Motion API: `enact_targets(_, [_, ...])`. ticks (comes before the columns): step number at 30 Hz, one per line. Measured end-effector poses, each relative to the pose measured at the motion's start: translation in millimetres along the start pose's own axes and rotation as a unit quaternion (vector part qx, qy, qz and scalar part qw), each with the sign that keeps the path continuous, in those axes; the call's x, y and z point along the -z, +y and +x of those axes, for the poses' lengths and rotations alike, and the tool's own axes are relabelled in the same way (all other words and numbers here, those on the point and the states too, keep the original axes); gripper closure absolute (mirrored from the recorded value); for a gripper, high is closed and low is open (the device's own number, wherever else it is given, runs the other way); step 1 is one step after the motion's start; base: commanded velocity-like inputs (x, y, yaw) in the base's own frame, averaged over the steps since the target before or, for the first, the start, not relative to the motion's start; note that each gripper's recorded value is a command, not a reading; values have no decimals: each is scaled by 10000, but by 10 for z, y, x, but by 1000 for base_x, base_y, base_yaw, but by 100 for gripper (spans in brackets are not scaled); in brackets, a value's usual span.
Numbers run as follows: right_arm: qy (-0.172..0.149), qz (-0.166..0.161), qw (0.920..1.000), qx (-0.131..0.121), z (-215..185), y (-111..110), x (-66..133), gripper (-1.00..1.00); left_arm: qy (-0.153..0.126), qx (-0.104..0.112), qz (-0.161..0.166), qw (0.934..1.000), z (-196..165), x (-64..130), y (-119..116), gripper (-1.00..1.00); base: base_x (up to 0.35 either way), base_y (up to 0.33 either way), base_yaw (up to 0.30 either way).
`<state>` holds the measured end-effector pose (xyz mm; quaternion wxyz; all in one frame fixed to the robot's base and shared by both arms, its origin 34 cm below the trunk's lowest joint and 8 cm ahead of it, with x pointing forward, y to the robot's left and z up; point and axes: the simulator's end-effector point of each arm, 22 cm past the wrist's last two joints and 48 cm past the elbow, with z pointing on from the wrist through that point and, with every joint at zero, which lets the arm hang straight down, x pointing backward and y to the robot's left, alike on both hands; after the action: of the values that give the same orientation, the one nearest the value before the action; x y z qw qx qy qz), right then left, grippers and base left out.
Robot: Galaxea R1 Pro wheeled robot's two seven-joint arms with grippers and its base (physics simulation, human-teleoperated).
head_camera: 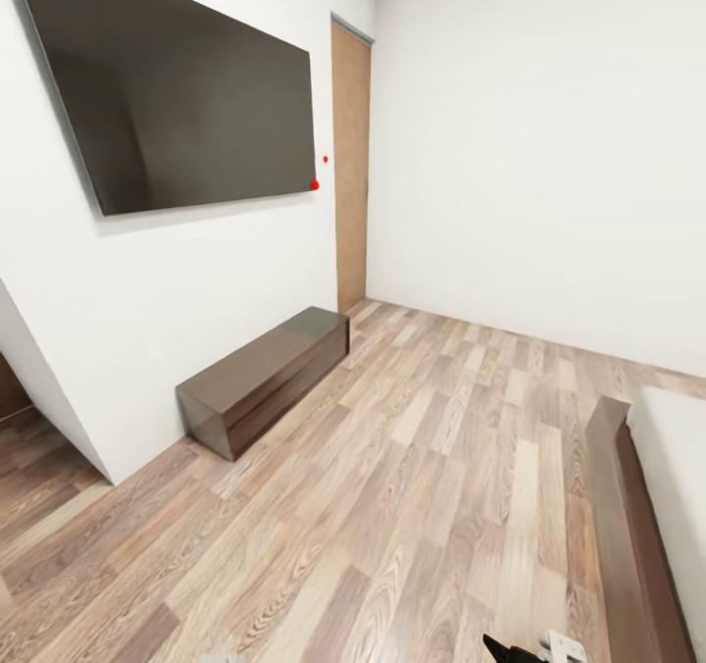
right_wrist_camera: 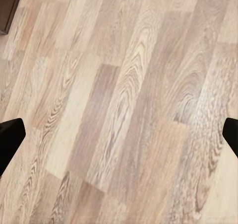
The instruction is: In the bedroom, move the book from the bed onto either nightstand, and place the two sandals side by side next to the bed.
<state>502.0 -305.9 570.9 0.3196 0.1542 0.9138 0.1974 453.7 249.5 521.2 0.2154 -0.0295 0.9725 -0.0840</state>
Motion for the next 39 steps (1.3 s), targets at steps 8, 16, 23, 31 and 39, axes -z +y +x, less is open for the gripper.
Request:
enact_targets(8, [1, -3, 10000, 0, 1, 3, -1, -100, 0, 0, -2, 10000, 0, 0, 1, -100, 333, 0, -2])
enact_targets(16, [0, -6, 10000, 0, 0, 3, 0, -100, 1, 0, -1, 10000, 1, 0, 0, -100, 334, 0, 0])
enact_targets(23, [0, -2, 10000, 1, 0, 1, 0, -100, 0, 0, 1, 10000, 0, 0, 0, -100, 334, 0, 0])
enact_targets(31, [0, -4, 10000, 1, 0, 1, 0, -100, -1, -1, -4, 10000, -1, 1, 6, -100, 333, 0, 0])
enact_targets(39, [0, -5, 10000, 1, -1, 1, 0, -100, -3, 4, -7, 10000, -2, 2, 12, -100, 333, 0, 0])
